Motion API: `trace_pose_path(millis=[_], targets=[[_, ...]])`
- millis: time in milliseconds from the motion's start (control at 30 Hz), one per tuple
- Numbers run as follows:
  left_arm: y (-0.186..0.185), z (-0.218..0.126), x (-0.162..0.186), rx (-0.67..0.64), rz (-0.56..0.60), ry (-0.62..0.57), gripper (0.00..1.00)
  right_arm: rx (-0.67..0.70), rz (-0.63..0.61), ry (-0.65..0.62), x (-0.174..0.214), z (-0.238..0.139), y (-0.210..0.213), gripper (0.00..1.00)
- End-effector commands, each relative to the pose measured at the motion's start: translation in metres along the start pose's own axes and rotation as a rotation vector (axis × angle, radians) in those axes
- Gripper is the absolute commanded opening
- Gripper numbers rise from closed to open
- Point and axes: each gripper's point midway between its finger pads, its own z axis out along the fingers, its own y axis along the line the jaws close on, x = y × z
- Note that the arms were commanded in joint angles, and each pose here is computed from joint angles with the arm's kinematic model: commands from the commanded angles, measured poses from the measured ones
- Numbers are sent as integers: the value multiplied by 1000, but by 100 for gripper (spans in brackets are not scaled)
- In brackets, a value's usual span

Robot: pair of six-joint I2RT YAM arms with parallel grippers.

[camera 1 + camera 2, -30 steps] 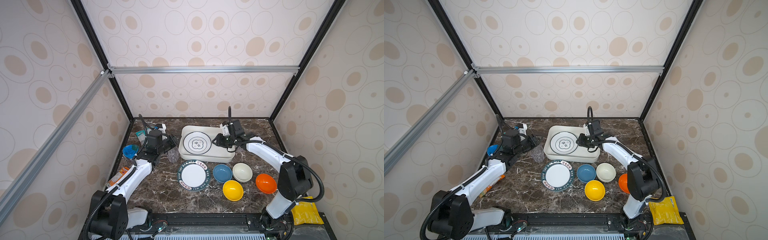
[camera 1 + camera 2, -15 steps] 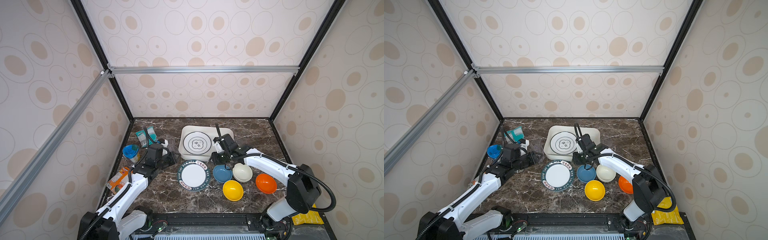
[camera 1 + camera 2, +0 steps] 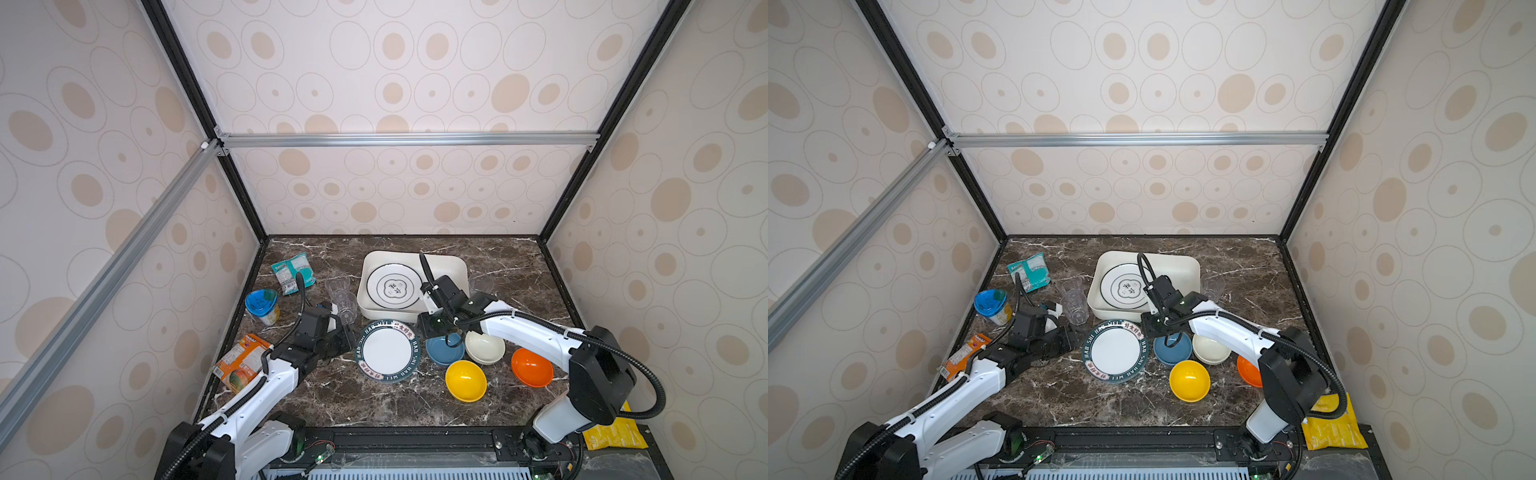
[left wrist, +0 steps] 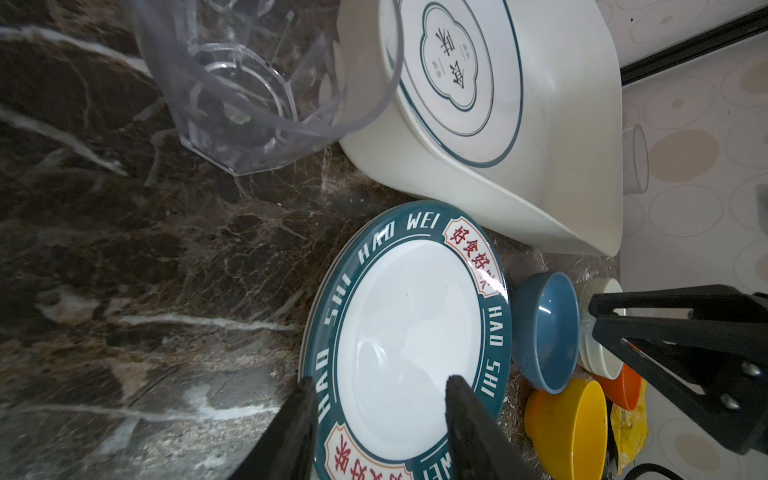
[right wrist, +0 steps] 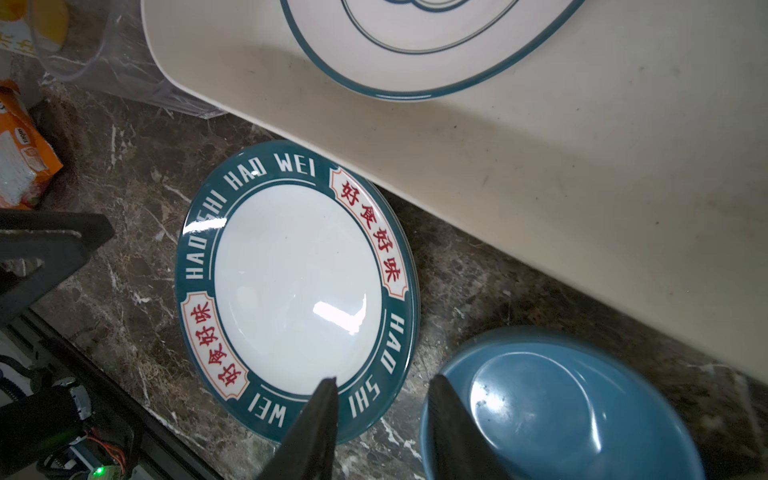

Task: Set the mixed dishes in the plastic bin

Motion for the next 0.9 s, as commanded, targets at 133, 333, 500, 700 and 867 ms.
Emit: trace_pose_path(millis=[133, 333, 500, 700, 867], targets=[[9, 6, 6, -20, -22, 3, 50, 26, -63, 78, 14, 13, 6, 42], [11, 11, 10, -18, -26, 18, 50, 37, -98, 113, 17, 24, 12, 42], [12, 13, 12, -15, -28, 21, 50, 58, -108, 129, 17, 29, 11, 42], [14, 17, 16, -11, -37, 28, 50, 84, -106, 156, 19, 37, 8, 42], [13, 19, 15, -7, -32, 31, 47, 94, -107, 169, 21, 42, 6, 42]])
